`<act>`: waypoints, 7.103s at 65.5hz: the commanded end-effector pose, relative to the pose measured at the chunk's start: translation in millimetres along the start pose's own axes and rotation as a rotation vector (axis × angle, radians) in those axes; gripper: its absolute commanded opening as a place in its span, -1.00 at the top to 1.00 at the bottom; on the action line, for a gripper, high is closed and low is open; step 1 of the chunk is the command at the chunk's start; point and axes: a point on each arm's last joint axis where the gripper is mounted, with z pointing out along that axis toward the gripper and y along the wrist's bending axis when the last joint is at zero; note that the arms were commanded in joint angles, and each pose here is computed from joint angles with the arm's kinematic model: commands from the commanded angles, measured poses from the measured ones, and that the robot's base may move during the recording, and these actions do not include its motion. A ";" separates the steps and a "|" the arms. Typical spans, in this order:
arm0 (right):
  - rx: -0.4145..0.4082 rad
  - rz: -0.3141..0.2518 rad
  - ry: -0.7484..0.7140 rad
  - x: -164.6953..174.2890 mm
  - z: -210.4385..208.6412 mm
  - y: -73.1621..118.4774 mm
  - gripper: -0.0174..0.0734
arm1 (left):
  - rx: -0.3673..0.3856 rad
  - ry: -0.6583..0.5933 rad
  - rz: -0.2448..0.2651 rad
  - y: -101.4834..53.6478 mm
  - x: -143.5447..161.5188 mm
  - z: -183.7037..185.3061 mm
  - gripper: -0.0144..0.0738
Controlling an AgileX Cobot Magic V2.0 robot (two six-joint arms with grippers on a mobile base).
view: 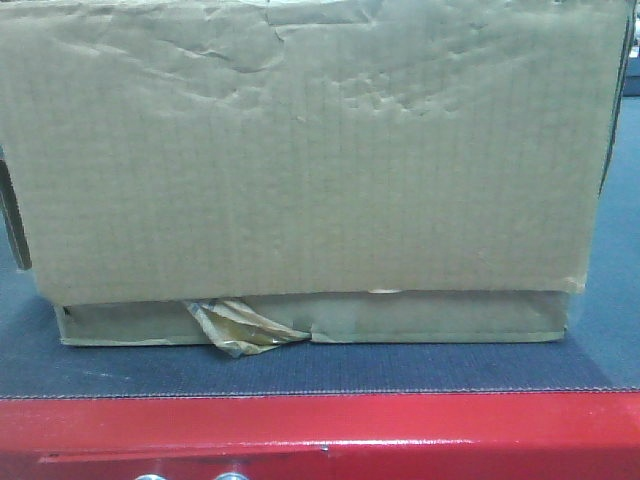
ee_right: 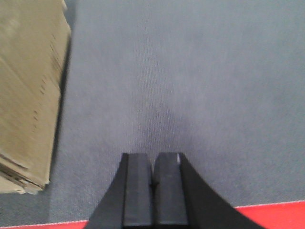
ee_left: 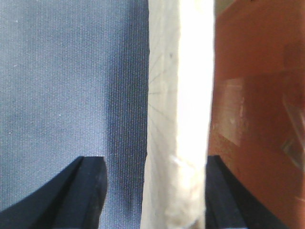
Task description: Stack two boxes on right shelf middle
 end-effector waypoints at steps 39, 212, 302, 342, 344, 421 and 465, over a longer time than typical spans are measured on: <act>0.066 0.037 0.210 -128.3 52.9 30.0 0.97 | 0.026 -0.097 -0.033 -2.6 -13.3 -25.2 -0.03; -0.067 -0.158 -0.045 -234.7 75.7 165.9 0.97 | -0.063 -0.540 -0.080 7.5 -40.9 -125.2 0.92; -0.108 -0.091 -0.296 -264.6 55.4 163.9 0.97 | -0.023 -0.862 0.003 4.3 -64.5 -156.4 0.92; -0.111 -0.090 -0.303 -265.2 53.1 163.4 0.97 | -0.008 -0.891 0.011 2.8 -66.1 -158.4 0.92; -0.111 -0.090 -0.303 -265.2 53.1 163.4 0.97 | -0.008 -0.891 0.011 2.8 -66.1 -158.4 0.92; -0.109 -0.094 -0.294 -264.4 58.9 165.2 0.97 | -0.008 -0.891 0.011 2.8 -66.1 -158.4 0.92; -0.109 -0.094 -0.294 -264.4 58.9 165.2 0.97 | -0.008 -0.891 0.011 2.8 -66.1 -158.4 0.92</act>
